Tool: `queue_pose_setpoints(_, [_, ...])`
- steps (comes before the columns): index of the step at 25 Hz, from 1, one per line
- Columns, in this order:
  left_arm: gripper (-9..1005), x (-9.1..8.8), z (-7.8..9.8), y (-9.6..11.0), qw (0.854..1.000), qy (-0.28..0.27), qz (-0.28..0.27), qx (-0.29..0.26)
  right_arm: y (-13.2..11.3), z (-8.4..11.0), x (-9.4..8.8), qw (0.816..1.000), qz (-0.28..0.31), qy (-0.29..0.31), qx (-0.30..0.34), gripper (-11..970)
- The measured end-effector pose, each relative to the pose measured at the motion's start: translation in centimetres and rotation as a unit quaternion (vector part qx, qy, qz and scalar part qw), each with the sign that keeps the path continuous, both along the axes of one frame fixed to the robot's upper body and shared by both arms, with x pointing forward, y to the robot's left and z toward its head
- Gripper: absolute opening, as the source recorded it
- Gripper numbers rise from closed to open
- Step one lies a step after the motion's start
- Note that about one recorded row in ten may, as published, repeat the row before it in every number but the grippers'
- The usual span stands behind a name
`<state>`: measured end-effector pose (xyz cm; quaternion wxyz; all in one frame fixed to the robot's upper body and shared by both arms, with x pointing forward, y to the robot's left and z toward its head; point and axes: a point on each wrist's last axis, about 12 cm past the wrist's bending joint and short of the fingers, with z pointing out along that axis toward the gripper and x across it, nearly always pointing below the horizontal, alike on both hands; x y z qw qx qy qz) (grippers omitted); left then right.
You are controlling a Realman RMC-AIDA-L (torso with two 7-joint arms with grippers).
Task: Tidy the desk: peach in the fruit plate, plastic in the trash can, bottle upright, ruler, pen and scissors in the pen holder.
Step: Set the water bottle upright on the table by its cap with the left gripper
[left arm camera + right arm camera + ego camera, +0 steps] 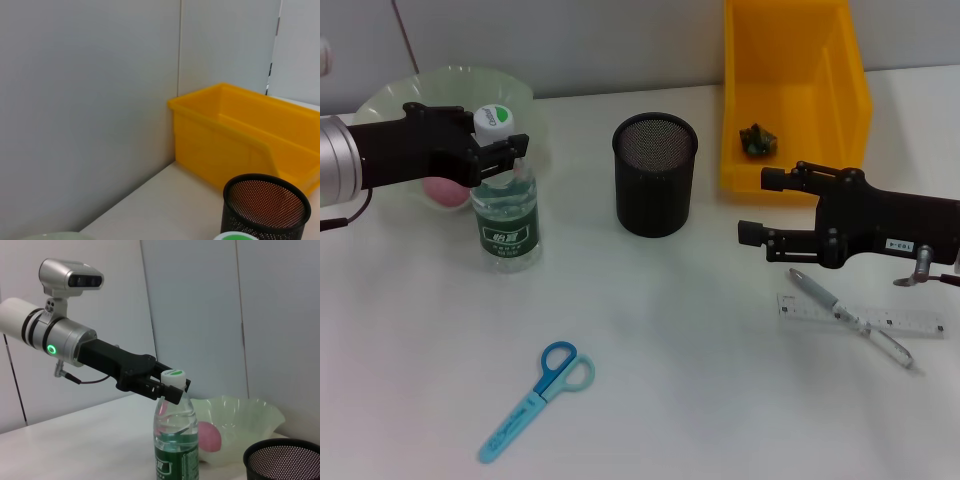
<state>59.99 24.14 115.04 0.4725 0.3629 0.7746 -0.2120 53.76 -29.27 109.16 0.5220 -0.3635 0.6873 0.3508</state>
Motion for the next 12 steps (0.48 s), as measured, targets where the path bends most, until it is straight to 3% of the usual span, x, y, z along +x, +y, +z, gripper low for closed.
queue_pose_setpoints(12, [453, -0.28, -0.34, 0.02, 1.0, 0.001, -0.002, -0.016, -0.12, -0.07, -0.02, 1.0, -0.001, 0.002, -0.004, 841])
